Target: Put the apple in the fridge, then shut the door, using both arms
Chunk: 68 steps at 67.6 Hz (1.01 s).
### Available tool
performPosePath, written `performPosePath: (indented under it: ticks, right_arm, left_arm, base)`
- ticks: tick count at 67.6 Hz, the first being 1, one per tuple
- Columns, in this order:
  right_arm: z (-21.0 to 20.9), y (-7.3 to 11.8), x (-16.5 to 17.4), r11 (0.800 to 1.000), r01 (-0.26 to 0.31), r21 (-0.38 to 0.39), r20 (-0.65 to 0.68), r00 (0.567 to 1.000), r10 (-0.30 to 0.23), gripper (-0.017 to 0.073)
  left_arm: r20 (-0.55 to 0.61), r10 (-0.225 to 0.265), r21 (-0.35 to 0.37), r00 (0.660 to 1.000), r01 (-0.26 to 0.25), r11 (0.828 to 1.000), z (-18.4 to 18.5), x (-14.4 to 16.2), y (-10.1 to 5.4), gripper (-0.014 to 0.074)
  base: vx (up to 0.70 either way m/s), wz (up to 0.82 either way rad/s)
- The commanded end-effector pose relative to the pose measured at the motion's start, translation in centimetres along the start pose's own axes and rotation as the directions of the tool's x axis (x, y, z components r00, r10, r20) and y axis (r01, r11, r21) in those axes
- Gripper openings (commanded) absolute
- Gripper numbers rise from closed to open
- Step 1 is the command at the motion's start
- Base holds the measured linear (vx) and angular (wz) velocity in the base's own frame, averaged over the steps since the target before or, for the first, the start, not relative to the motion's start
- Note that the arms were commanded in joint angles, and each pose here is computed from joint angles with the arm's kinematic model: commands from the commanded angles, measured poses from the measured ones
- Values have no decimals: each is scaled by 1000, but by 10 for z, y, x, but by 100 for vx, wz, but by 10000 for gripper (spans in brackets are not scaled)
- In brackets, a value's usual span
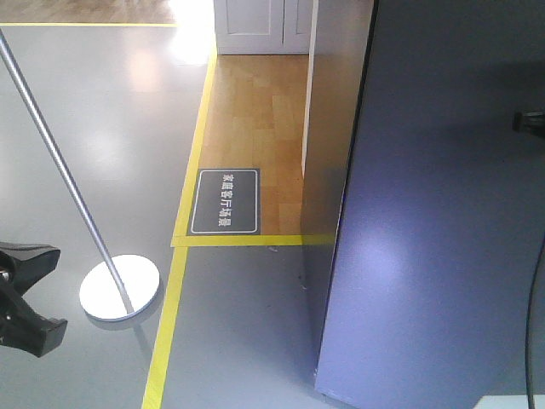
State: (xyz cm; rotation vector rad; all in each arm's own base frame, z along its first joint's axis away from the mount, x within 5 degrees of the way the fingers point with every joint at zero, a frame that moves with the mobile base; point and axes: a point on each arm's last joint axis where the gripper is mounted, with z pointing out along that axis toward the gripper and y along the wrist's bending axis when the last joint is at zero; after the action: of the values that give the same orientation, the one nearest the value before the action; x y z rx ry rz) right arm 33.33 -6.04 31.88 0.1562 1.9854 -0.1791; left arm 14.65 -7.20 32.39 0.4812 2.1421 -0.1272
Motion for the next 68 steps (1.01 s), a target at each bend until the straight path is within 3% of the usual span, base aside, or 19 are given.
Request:
performPosePath:
  ticks: [1,34,38,52,57,63,68]
  right_arm:
    - [7,-1,-33,1000,-6,-29,173,985,11,-3]
    - [92,1,-70,998,-43,-45,250,967,53,-3]
    - [94,2,-70,996,-78,-39,217,972,85,-3]
    - [87,10,-63,997,-76,-6,85,993,77,-3]
    - [79,18,-61,999,-36,-2,32,999,36,-3]
    - [65,32,-57,998,50,-27,5,999,-50,-3]
    - [49,44,-49,995,75,-59,-4,997,-76,-3]
  left_arm:
    - [95,-4,12,995,3,1000,-7,-13,0,-6]
    - [92,-4,12,996,3,1000,-6,-13,0,-6]
    - [92,-4,12,996,3,1000,-6,-13,0,-6]
    - [92,-4,12,996,3,1000,-6,-13,0,-6]
    - [92,-4,12,996,3,1000,-6,-13,0,-6]
    - [92,-4,12,996,3,1000,-6,-13,0,-6]
    - [92,-4,12,996,3,1000,-6,-13,0,-6]
  base:
    - [0,0]
    - [0,0]
    - [0,-1]
    - [-1,-2]
    - [0,0]
    - [0,0]
    - [0,0]
